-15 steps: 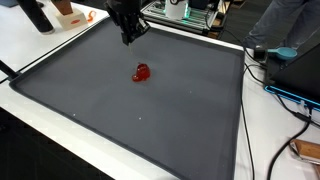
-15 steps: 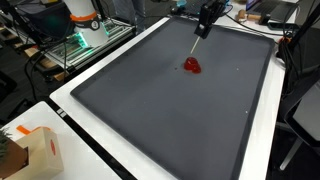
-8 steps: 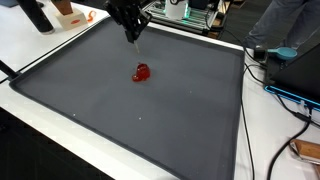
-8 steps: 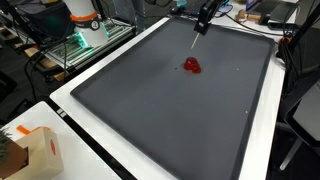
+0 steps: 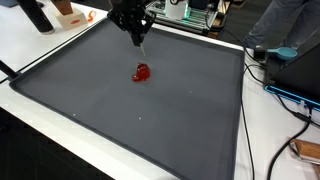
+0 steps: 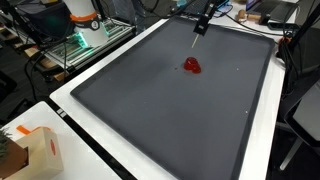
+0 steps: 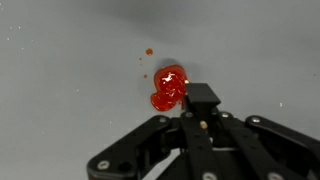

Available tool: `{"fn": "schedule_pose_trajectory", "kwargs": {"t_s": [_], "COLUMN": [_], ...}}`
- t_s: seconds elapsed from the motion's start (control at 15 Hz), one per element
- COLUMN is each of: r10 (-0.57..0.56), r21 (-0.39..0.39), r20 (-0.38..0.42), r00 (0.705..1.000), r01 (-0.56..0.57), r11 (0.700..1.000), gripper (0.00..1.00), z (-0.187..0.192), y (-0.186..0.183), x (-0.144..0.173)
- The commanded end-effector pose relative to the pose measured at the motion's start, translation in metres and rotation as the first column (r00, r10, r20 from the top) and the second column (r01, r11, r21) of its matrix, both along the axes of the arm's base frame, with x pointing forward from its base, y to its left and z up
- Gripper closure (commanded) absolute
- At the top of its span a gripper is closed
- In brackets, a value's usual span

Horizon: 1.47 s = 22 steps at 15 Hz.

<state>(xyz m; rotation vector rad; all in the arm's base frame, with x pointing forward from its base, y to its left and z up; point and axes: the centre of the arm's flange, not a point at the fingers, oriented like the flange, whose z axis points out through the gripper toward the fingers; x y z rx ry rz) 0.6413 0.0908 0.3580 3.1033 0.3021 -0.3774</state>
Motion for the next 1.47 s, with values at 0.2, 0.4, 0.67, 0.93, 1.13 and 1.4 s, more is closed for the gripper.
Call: {"fn": "schedule_pose_trajectory", "kwargs": {"t_s": [0.2,0.4,0.67,0.93,1.13,1.4], "r10": [0.135,0.18,0.214,0.225,0.234,0.238], "r21": [0.04,0.053,0.03,0.013,0.007,0.013], "r20": [0.05,0.049,0.063,0.077,0.076,0.073], "r00": [0.99,0.982,0.975,0.971,0.969,0.968], "r01": [-0.137,-0.182,-0.216,-0.227,-0.235,-0.24], "r11": [0.99,0.982,0.976,0.974,0.972,0.971], "gripper": [0.97,0.97,0.97,0.97,0.97,0.97], "z": [-0.017,-0.025,-0.036,-0.042,-0.047,-0.055], "y": [0.002,0.009,0.011,0.009,0.009,0.008], "x": [-0.013,-0.014,-0.012,-0.01,-0.009,-0.008]}}
